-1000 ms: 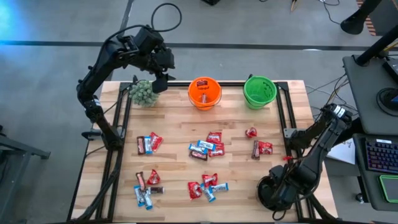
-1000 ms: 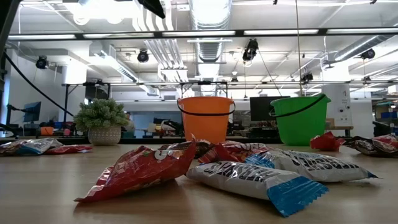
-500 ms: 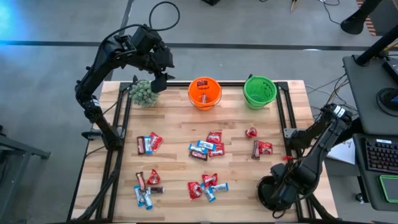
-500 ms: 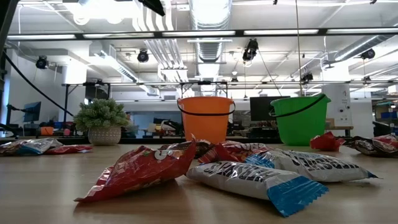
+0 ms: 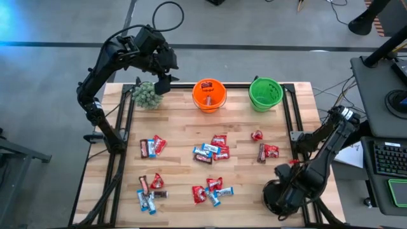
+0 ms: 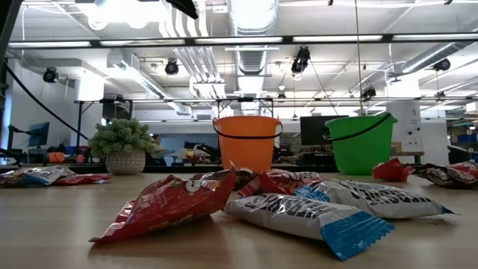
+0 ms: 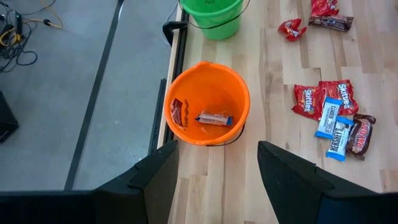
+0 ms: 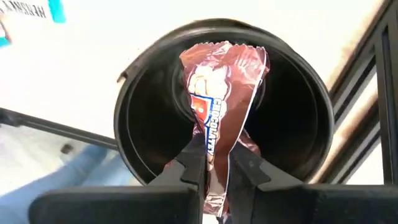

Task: Organize candy in baskets
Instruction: Put the brown chocolate bar into the black bucket

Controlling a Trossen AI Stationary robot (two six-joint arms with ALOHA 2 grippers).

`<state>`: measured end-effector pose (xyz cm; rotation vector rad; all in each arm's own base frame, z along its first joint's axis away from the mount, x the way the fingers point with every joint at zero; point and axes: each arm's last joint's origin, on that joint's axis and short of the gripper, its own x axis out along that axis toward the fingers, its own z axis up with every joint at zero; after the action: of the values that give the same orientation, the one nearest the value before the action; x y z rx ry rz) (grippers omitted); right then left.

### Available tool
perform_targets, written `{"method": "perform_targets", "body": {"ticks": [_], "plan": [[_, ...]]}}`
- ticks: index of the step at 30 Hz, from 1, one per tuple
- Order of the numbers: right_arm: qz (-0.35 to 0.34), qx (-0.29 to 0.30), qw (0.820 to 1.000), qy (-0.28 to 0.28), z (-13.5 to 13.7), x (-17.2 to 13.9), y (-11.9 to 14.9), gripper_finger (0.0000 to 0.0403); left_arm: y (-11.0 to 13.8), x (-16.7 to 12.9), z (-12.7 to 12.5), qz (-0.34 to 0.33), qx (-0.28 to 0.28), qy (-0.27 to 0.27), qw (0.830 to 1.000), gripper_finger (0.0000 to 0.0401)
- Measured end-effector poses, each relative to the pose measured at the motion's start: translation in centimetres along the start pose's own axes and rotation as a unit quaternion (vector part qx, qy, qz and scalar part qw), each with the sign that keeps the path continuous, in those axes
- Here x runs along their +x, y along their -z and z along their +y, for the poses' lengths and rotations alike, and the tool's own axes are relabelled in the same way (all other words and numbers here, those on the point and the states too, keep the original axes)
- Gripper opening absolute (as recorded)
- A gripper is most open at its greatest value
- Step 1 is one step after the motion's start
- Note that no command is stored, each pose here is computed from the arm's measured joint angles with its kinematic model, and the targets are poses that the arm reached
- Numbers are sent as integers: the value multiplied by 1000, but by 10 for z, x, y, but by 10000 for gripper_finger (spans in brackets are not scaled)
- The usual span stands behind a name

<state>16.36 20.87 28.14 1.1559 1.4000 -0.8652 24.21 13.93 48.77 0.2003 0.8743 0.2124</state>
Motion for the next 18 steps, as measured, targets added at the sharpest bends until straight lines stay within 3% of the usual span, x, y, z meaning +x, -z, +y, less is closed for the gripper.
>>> {"method": "perform_targets", "body": {"ticks": [18], "plan": [[-9,-5,1000,13,-7,-6,-4,34,-1,0,1,-7,1,-4,1000,201]]}}
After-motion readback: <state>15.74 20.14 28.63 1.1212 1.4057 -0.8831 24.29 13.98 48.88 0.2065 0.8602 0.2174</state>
